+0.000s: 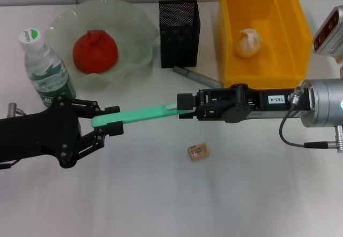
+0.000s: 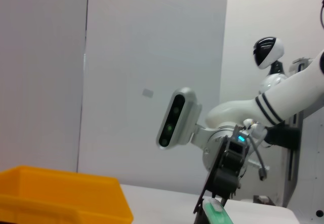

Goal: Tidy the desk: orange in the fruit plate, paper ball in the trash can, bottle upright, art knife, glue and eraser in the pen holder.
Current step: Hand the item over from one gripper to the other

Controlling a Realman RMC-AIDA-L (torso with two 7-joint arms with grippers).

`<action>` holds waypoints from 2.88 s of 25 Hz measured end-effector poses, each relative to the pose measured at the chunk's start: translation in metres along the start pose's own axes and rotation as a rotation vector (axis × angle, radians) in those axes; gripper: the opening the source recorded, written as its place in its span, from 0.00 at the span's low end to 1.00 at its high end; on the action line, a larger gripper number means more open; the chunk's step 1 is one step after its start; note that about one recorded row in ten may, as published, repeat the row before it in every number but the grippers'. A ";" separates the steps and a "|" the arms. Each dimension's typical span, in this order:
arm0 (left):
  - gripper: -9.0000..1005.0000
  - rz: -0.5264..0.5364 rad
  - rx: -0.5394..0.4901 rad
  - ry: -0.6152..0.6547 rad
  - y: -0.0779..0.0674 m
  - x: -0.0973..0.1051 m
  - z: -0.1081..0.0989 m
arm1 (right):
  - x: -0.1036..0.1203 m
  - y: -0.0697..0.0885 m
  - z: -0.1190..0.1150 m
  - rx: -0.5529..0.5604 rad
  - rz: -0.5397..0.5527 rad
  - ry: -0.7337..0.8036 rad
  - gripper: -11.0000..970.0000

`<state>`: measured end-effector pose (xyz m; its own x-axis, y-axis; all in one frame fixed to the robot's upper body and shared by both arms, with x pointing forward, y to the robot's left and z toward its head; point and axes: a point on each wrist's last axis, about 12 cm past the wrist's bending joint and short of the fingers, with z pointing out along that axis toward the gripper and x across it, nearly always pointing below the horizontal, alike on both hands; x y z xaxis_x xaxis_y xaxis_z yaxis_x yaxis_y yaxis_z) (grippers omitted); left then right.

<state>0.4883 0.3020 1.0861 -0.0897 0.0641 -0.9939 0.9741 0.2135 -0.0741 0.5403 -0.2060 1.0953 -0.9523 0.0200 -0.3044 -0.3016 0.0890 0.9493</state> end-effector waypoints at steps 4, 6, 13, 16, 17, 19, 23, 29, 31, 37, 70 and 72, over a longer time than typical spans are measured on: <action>0.22 0.000 0.014 -0.010 -0.002 -0.001 -0.002 | 0.001 0.000 0.001 -0.005 -0.006 0.002 0.54; 0.22 -0.001 0.016 -0.012 -0.002 -0.001 -0.002 | 0.000 0.001 0.002 -0.008 -0.008 0.005 0.54; 0.22 0.001 0.019 -0.017 -0.005 0.000 -0.002 | 0.001 0.005 0.002 -0.044 -0.025 0.016 0.54; 0.22 0.001 0.020 -0.019 -0.005 0.000 -0.002 | 0.003 0.005 0.002 -0.049 -0.023 0.016 0.54; 0.22 0.001 0.020 -0.019 -0.006 0.000 -0.002 | 0.003 0.005 0.002 -0.052 -0.024 0.017 0.54; 0.22 0.001 0.021 -0.020 -0.006 0.000 -0.002 | 0.004 0.005 0.002 -0.053 -0.025 0.019 0.54; 0.22 0.001 0.022 -0.022 -0.006 0.001 -0.001 | 0.006 0.005 0.002 -0.055 -0.028 0.024 0.54; 0.22 0.009 0.026 -0.025 -0.007 0.001 0.000 | 0.010 0.004 0.000 -0.062 -0.031 0.026 0.54; 0.22 0.009 0.026 -0.025 -0.007 0.001 0.000 | 0.010 0.004 -0.001 -0.063 -0.032 0.025 0.53; 0.22 0.011 0.041 -0.031 -0.009 0.001 0.002 | 0.012 0.003 -0.002 -0.062 -0.034 0.021 0.53; 0.23 0.036 0.040 -0.042 -0.012 0.003 0.003 | 0.012 0.002 0.000 -0.058 -0.027 0.016 0.39; 0.23 0.037 0.041 -0.043 -0.011 0.002 0.004 | 0.012 0.002 0.000 -0.057 -0.026 0.019 0.39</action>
<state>0.4779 0.2961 1.0844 -0.0450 0.0292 -0.9986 0.9845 0.1711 -0.0394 0.5284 -0.2053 1.0935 -0.9446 -0.0005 -0.3281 -0.3280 0.0319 0.9441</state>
